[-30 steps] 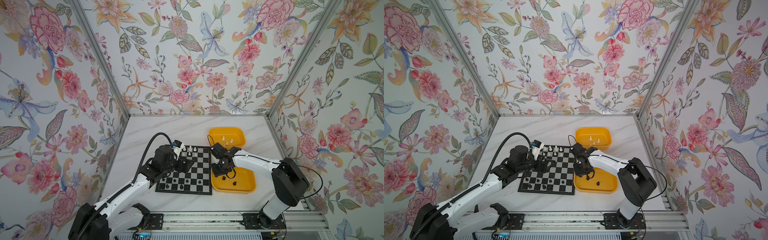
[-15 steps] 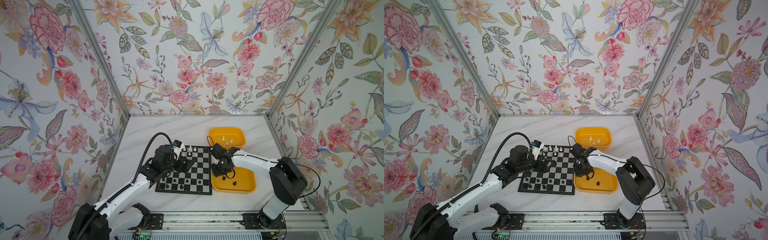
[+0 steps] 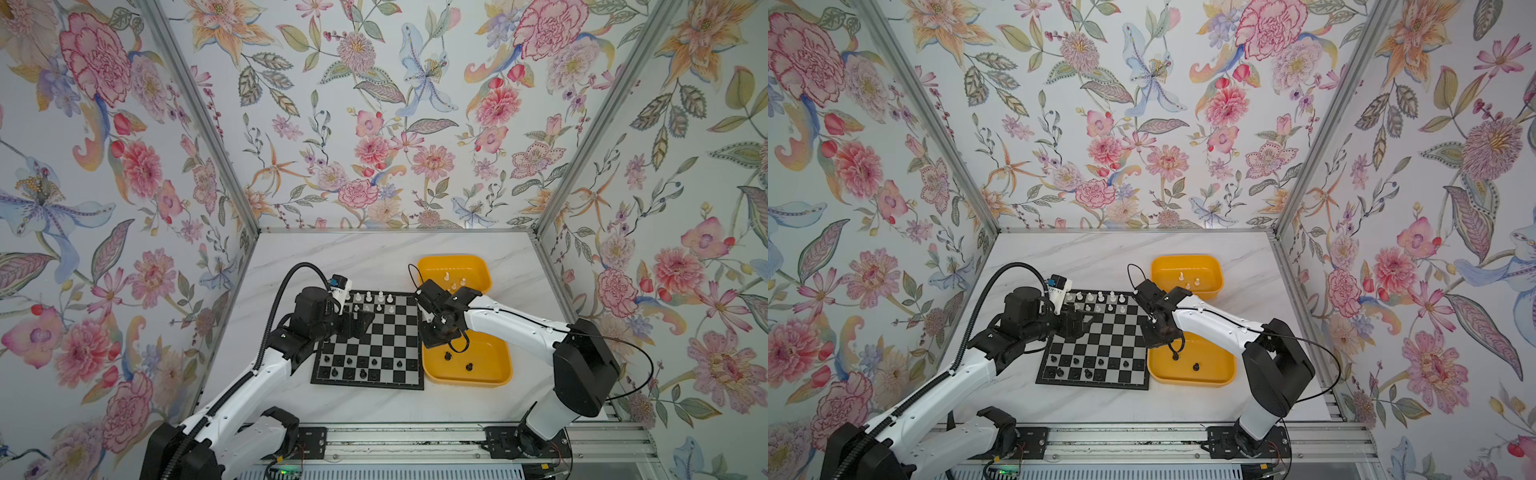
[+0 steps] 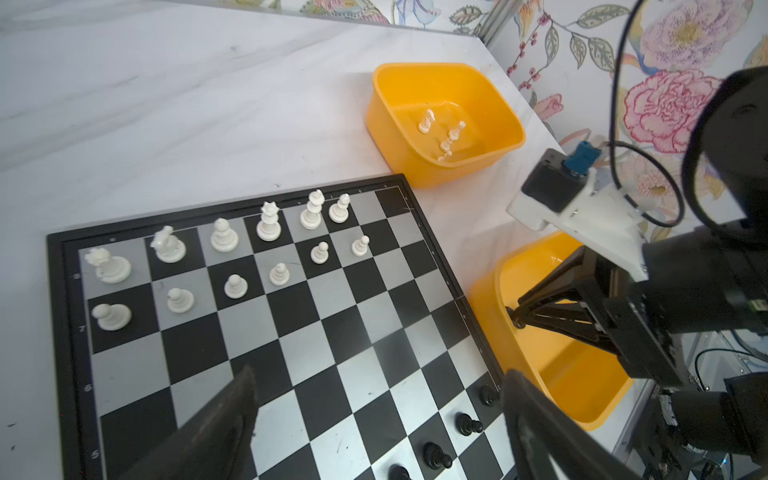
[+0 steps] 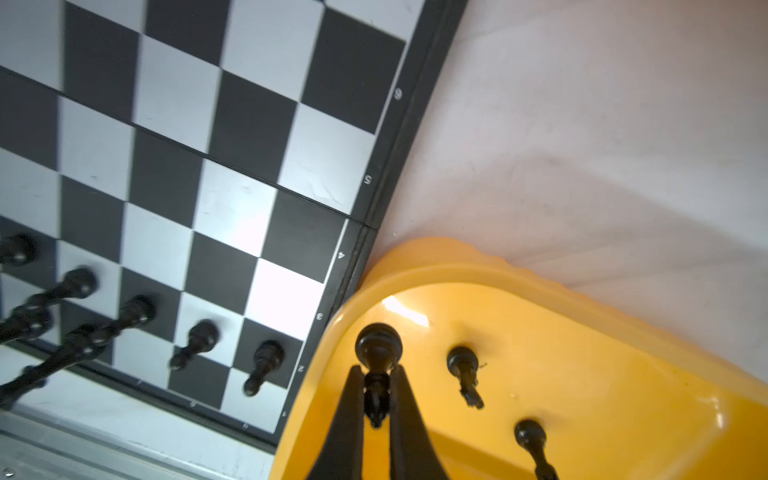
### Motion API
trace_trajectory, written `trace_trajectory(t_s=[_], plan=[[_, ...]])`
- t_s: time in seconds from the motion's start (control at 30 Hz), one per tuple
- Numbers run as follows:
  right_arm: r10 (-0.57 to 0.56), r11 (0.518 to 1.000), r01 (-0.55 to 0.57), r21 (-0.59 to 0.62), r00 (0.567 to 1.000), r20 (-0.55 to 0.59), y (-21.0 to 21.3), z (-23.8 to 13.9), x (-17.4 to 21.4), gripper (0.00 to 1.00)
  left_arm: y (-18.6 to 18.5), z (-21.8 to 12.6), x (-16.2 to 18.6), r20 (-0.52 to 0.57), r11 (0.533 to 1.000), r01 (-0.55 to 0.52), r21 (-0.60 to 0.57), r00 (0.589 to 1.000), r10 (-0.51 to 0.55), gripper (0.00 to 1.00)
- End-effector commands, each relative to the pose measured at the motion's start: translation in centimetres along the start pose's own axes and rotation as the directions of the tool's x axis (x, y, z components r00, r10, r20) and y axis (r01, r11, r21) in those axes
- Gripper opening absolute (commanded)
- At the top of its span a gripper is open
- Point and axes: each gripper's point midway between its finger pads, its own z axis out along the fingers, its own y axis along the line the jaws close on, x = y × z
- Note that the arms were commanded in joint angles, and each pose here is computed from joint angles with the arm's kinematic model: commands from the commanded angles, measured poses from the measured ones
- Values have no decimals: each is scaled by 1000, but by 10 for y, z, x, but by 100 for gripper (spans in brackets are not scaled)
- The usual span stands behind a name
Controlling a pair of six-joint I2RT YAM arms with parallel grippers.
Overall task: Set up the chess pieces on the board
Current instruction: 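Lift the black piece out of the tray with the right gripper, then carry the black piece over the board and lower it onto the nearest row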
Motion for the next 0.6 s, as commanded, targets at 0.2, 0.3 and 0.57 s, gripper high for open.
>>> trace_trajectory(t_s=[0.2,0.3,0.57], plan=[[-33,999,32,18,998,48,33,-43,5,11,3,-23,11,31,999,35,28,999,-36,95],[-50,999,50,12,997,54,46,-49,6,11,2,-26,14,43,998,44,36,998,-46,95],[-121,993,121,-12,992,33,87,-45,21,12,-4,-33,10,68,998,40,55,997,-43,96]])
